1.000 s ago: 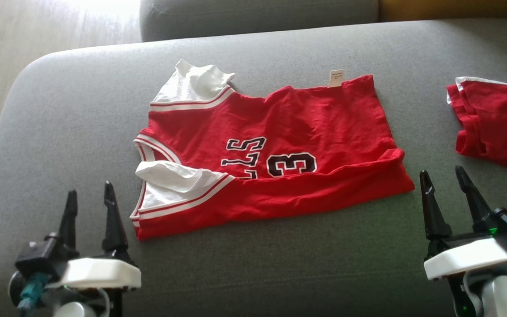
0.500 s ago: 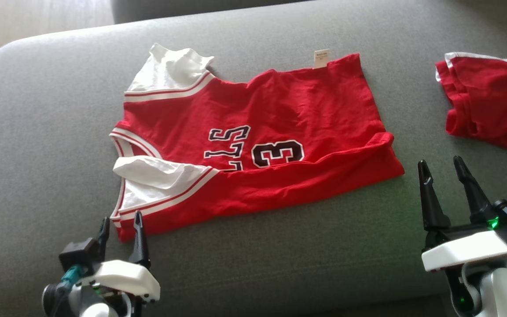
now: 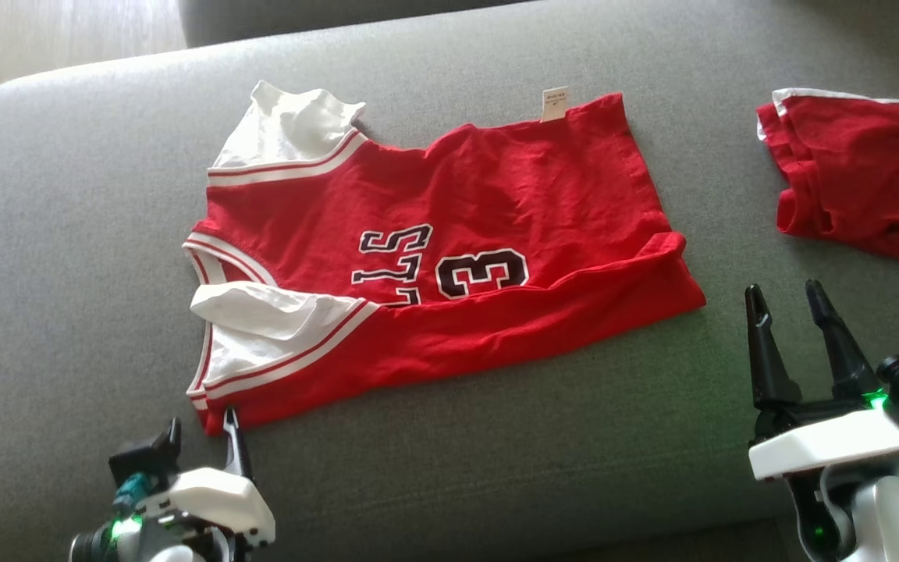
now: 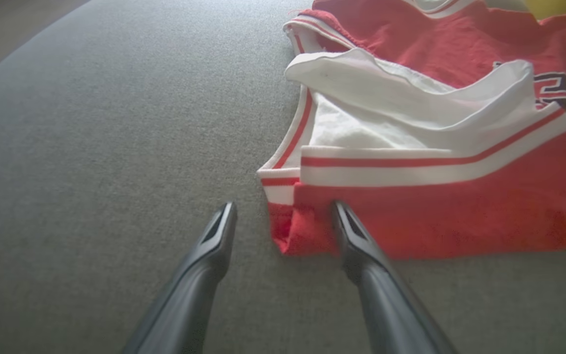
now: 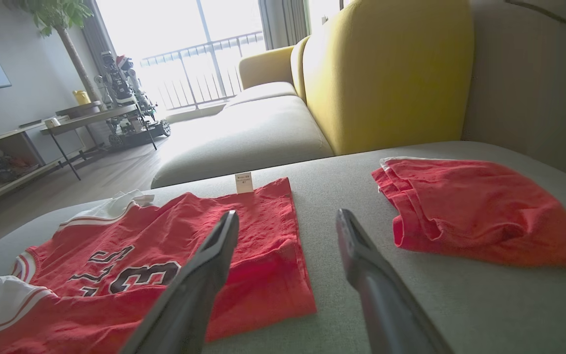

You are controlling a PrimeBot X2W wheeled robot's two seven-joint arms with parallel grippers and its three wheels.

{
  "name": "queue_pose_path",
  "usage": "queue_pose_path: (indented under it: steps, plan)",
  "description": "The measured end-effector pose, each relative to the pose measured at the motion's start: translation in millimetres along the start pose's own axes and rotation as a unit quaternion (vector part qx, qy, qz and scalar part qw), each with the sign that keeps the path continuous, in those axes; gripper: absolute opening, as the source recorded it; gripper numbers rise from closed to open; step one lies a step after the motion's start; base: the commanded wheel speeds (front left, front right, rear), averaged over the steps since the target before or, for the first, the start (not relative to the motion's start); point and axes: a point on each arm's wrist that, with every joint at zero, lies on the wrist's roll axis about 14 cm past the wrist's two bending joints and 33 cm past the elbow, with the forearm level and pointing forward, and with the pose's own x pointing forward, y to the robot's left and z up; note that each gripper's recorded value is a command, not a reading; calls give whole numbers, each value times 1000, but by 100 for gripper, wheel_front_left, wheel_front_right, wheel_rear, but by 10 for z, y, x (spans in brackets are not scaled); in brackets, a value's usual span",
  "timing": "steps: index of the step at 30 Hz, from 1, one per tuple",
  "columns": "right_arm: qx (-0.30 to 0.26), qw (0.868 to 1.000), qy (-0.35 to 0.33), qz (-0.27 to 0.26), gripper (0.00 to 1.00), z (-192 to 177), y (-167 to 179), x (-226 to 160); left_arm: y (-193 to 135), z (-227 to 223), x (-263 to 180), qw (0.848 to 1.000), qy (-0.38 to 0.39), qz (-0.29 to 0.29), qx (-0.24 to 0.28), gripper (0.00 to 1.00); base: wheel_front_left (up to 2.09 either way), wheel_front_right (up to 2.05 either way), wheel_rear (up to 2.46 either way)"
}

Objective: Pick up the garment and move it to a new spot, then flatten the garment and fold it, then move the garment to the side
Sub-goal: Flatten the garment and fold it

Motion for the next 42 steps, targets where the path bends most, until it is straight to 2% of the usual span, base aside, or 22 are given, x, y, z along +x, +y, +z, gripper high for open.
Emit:
queue_pose_path:
  steps: [9,22,23,25,34,42]
  plan:
    - [1,1000,-7,5,100,42,35,31,14,-80,52,1000,19,4,4,100,0,0,0]
    - [-2,1000,6,-1,100,-48,-5,67,-54,-77,214,999,28,-3,-32,100,0,0,0]
    - [-2,1000,5,-1,100,-41,-4,75,-59,-84,221,999,30,-4,-36,72,0,0,0]
    - [-1,1000,0,0,100,-15,5,103,-77,-82,246,999,32,-8,-36,0,0,0,0]
    - [6,1000,11,2,100,-86,31,97,-109,-2,271,999,25,-14,-37,0,0,0,0]
    - [57,994,95,-4,100,-611,96,-24,-52,389,129,998,-51,-14,-16,0,0,0,0]
